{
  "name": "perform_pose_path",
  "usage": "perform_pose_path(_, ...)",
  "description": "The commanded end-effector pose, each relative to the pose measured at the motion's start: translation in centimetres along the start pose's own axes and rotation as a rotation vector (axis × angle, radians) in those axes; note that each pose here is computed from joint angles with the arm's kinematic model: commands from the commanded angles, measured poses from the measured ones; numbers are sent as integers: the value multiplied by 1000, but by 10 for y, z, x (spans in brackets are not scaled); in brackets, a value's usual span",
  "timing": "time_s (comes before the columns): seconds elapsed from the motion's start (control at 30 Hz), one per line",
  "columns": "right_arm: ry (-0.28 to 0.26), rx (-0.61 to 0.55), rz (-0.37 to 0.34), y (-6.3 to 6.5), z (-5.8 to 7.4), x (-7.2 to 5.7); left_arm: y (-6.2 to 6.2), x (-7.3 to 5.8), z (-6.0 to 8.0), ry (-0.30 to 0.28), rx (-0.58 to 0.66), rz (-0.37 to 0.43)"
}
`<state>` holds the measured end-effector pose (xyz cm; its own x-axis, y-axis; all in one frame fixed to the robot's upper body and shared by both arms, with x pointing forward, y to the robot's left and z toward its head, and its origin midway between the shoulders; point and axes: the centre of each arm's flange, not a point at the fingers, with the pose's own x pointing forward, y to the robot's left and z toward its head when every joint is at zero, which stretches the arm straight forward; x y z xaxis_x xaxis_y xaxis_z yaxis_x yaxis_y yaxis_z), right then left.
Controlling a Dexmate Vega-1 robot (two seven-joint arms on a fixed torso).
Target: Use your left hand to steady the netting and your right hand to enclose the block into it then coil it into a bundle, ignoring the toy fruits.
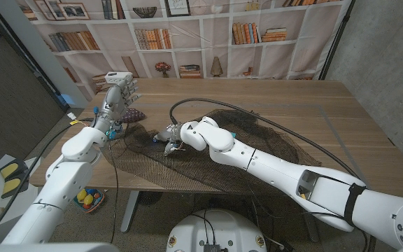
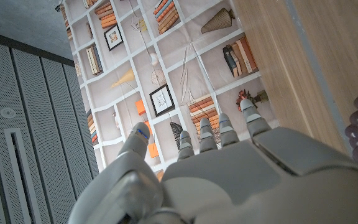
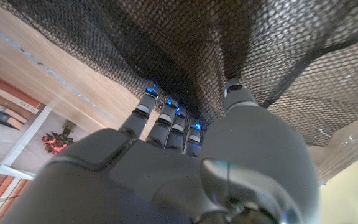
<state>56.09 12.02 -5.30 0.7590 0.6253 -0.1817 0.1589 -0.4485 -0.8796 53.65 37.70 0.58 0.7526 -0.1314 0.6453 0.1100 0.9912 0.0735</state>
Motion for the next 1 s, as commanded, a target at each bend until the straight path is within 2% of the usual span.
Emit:
perform_pose_path(0.03, -6, 25, -135, 18, -12, 0, 0, 6, -2, 8, 2, -10)
perform_pose_path(0.27, -36, 85, -328, 29, -22, -10, -1, 11, -4, 20, 1, -15)
perform_pose_path(0.5, -28, 141, -497, 32, -29, -21, -2, 17, -6, 33, 0, -27)
perform_pose_path(0.73, -21, 346, -601, 31, -49, -35, -3, 22, -6, 39, -3, -32)
perform_pose_path(0.77, -11, 420, -630, 32, -57, -38, -3, 25, -6, 39, -1, -34)
perform_pose_path(0.8, -12, 423, -631, 32, -57, -38, -3, 25, -6, 39, -1, -34)
perform_pose_path(0.83, 0, 494, -650, 32, -66, -42, -4, 27, -6, 39, -2, -38)
perform_pose_path(0.97, 17, 608, -670, 35, -83, -46, -5, 32, -6, 40, -2, -42)
perform_pose_path(1.0, 17, 610, -670, 35, -83, -46, -5, 32, -6, 40, -2, -42)
